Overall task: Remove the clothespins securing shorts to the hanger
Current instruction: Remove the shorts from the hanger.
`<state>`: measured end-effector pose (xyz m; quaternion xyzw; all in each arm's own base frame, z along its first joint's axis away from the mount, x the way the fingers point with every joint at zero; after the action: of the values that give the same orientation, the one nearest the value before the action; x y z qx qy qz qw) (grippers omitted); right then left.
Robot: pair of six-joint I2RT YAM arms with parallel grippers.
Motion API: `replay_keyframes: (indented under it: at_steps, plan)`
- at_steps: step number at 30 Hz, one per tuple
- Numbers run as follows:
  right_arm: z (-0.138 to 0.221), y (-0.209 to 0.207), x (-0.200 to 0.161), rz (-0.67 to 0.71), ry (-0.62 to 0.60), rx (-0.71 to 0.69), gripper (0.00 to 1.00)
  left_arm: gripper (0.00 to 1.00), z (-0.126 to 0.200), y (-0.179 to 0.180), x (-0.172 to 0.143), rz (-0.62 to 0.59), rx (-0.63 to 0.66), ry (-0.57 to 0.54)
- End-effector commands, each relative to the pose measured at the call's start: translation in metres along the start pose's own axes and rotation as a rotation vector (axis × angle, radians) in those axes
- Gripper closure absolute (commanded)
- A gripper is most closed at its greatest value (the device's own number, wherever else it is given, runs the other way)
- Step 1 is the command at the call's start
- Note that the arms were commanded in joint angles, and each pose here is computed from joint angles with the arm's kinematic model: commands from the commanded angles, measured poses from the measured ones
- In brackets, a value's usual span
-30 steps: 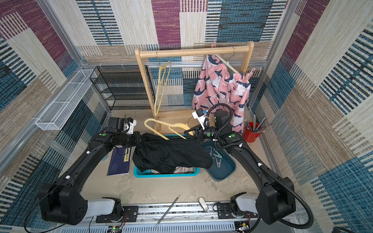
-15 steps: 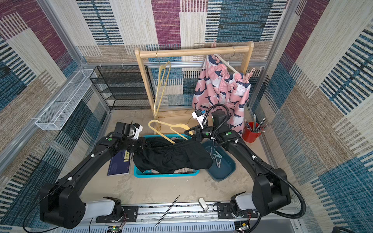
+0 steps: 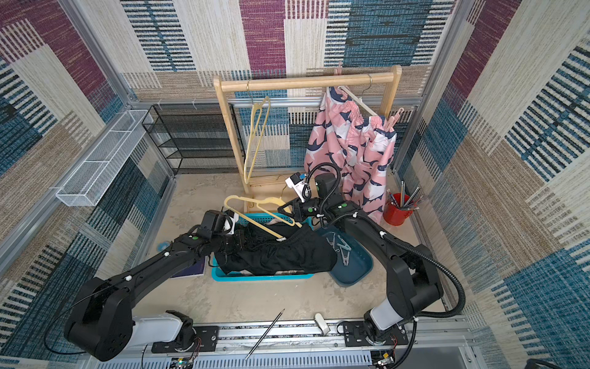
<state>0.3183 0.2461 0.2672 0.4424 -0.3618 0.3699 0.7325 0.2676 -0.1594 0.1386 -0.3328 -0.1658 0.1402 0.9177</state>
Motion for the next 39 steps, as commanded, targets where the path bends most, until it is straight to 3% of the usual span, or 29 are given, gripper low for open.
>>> replay_keyframes:
  at_steps: [1, 11, 16, 18, 21, 28, 39]
  plan:
    - [-0.004, -0.002, 0.008, 0.02, -0.026, -0.009, 1.0, 1.0, -0.01, -0.003, 0.004, 0.003, -0.04, -0.054]
    - [-0.015, -0.008, -0.002, -0.005, 0.0, -0.018, 1.0, 1.0, -0.026, 0.002, -0.004, 0.0, -0.06, -0.048]
    - [-0.015, -0.009, -0.003, -0.005, 0.009, -0.031, 1.0, 0.42, -0.002, -0.011, 0.001, -0.042, -0.045, -0.085]
    - [-0.015, -0.01, -0.004, -0.003, 0.013, -0.035, 1.0, 0.28, 0.012, -0.016, 0.004, -0.068, -0.013, -0.099]
    - [-0.014, -0.009, -0.003, 0.002, 0.017, -0.041, 1.0, 0.17, 0.034, -0.023, 0.007, -0.106, 0.021, -0.122]
    - [-0.01, -0.003, 0.002, 0.025, 0.018, -0.02, 1.0, 0.02, 0.079, -0.028, 0.027, -0.095, -0.028, -0.145]
    - [0.001, 0.012, 0.007, 0.085, 0.032, 0.074, 1.0, 0.01, 0.134, -0.028, 0.07, -0.096, -0.097, -0.208]
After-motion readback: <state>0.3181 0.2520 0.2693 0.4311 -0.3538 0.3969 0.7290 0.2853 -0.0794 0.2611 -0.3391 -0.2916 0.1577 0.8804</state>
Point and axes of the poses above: each gripper's point midway between its finger pads, its own z axis back along the fingers, its own y axis along the line the jaws close on, x = y × z, the point moved 6 cm from there along z, back along the fingers, and after that the axes turned 12 degrees about z, right-handed, at the moved point
